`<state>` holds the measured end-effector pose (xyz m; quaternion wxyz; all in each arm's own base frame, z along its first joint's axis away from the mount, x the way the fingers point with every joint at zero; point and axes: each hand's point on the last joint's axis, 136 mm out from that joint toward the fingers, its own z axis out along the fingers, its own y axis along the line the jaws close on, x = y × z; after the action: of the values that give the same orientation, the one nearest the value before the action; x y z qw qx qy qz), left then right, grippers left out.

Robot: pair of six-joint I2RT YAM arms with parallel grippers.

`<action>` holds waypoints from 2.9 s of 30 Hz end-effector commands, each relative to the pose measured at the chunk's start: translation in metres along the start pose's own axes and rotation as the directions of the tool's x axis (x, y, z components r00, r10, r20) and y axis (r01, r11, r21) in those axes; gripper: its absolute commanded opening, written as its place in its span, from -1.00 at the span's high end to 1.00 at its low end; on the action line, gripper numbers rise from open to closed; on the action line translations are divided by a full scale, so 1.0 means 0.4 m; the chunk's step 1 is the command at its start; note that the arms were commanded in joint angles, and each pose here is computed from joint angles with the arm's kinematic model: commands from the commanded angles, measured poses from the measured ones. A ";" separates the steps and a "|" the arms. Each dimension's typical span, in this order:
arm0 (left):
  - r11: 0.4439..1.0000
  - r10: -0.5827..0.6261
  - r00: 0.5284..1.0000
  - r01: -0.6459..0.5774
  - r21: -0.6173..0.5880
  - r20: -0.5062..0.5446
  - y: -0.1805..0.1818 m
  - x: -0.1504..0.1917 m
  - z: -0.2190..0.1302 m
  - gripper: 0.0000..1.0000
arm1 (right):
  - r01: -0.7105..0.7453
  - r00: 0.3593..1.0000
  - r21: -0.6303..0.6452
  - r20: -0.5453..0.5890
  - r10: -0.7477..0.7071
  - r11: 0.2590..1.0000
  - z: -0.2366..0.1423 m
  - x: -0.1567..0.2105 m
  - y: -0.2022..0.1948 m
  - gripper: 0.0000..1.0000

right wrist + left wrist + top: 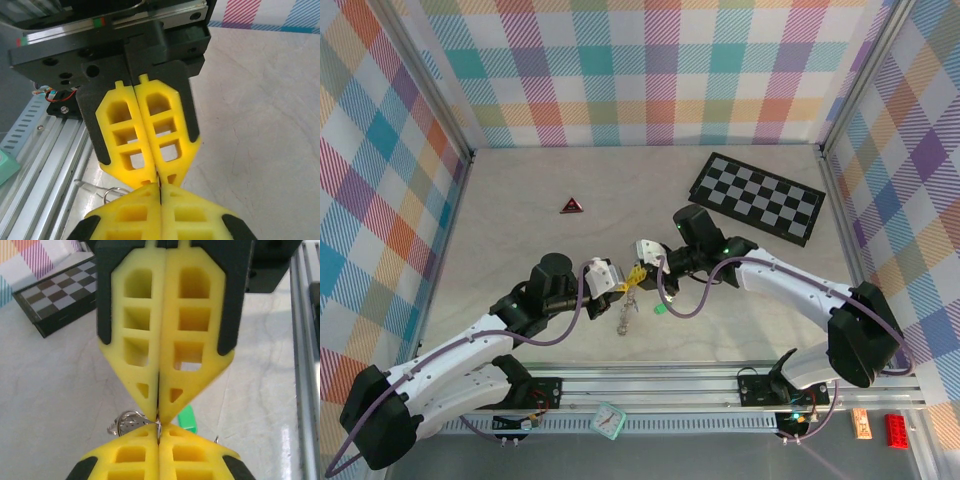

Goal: Put the keys on the keyring

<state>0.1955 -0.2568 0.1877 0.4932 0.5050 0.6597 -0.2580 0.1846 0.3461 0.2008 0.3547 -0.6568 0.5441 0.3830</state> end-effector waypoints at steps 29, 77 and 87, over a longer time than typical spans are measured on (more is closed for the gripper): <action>0.998 0.056 0.997 -0.056 -0.004 0.051 -0.001 -0.045 -0.013 1.00 | -0.210 0.978 0.250 0.061 0.201 0.945 -0.067 0.068 -0.022 0.41; 0.998 0.040 0.998 -0.039 -0.039 0.041 0.017 -0.048 -0.011 1.00 | -0.788 -0.001 0.602 0.207 0.978 -0.128 -0.022 0.496 -0.033 0.36; 0.999 0.042 0.998 -0.040 -0.035 0.037 0.015 -0.045 -0.011 1.00 | -0.789 0.003 0.602 0.207 0.978 -0.125 -0.011 0.501 -0.047 0.53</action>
<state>0.1994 -0.2528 0.1889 0.5020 0.5039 0.6609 -0.2395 0.2190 0.2472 0.0204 0.0672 -0.0056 0.9745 0.2139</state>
